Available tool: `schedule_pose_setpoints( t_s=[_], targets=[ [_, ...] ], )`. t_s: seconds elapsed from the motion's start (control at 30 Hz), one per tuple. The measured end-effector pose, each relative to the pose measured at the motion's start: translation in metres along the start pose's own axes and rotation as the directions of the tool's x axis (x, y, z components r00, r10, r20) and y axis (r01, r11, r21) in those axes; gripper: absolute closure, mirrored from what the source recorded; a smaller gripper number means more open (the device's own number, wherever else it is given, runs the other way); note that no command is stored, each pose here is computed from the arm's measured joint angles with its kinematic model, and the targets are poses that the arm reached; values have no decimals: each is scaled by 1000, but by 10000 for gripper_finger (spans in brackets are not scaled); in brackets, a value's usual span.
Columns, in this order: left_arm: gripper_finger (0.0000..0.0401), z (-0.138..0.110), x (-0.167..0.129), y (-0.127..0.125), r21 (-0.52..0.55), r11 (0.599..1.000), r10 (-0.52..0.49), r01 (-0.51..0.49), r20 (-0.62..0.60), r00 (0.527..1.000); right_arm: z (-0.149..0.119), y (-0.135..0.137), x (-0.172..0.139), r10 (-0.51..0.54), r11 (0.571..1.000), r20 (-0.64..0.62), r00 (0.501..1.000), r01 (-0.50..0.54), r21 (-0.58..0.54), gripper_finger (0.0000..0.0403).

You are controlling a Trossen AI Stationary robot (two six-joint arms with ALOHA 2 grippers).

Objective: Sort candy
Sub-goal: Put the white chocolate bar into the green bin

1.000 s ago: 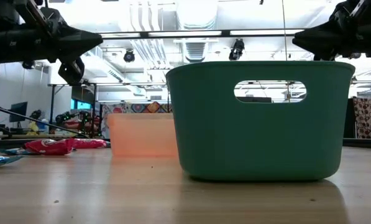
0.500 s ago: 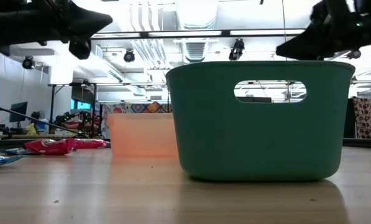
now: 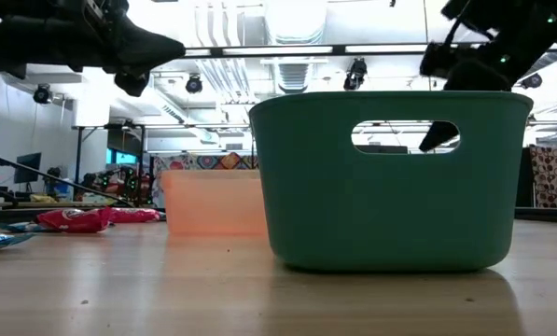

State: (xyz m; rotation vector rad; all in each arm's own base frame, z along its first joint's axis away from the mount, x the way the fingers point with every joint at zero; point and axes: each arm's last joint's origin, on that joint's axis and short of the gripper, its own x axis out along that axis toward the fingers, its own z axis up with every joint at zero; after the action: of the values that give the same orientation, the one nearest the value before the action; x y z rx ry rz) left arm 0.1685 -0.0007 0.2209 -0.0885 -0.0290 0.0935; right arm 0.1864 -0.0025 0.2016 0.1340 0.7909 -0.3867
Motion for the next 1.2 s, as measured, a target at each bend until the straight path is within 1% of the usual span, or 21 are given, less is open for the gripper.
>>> schedule_pose_setpoints(
  t_s=[0.1,0.17,0.23,0.47,0.6,0.67,0.83,1.07,1.2],
  targets=[
    [401,0,1,0,0,1000,2,-2,-1,1000,2,3,6,-4,1000,-33,999,3,-18,346],
    [401,1,1,0,0,1000,2,-2,2,1000,-1,5,12,18,999,-77,997,-21,-37,334],
    [401,1,0,0,0,1000,2,-2,3,1000,-4,7,17,29,998,-111,993,-34,-50,315],
    [401,2,1,0,-1,1000,2,-2,8,1000,-11,13,35,5,996,-191,981,-23,-90,233],
    [401,2,1,0,18,1000,2,-2,7,1000,-14,17,48,4,993,-206,979,-28,-116,197],
    [401,2,1,0,26,1000,2,-2,7,1000,-14,20,54,22,993,-199,980,-45,-112,186],
    [401,2,1,0,34,999,3,-3,7,1000,-20,22,66,6,991,-242,970,-39,-129,179],
    [401,3,1,0,52,999,5,-5,8,1000,-25,24,79,-9,993,-273,962,-24,-115,179],
    [401,3,1,0,51,999,5,-5,10,1000,-28,24,84,-14,996,-293,956,-13,-90,193]
  ],
)
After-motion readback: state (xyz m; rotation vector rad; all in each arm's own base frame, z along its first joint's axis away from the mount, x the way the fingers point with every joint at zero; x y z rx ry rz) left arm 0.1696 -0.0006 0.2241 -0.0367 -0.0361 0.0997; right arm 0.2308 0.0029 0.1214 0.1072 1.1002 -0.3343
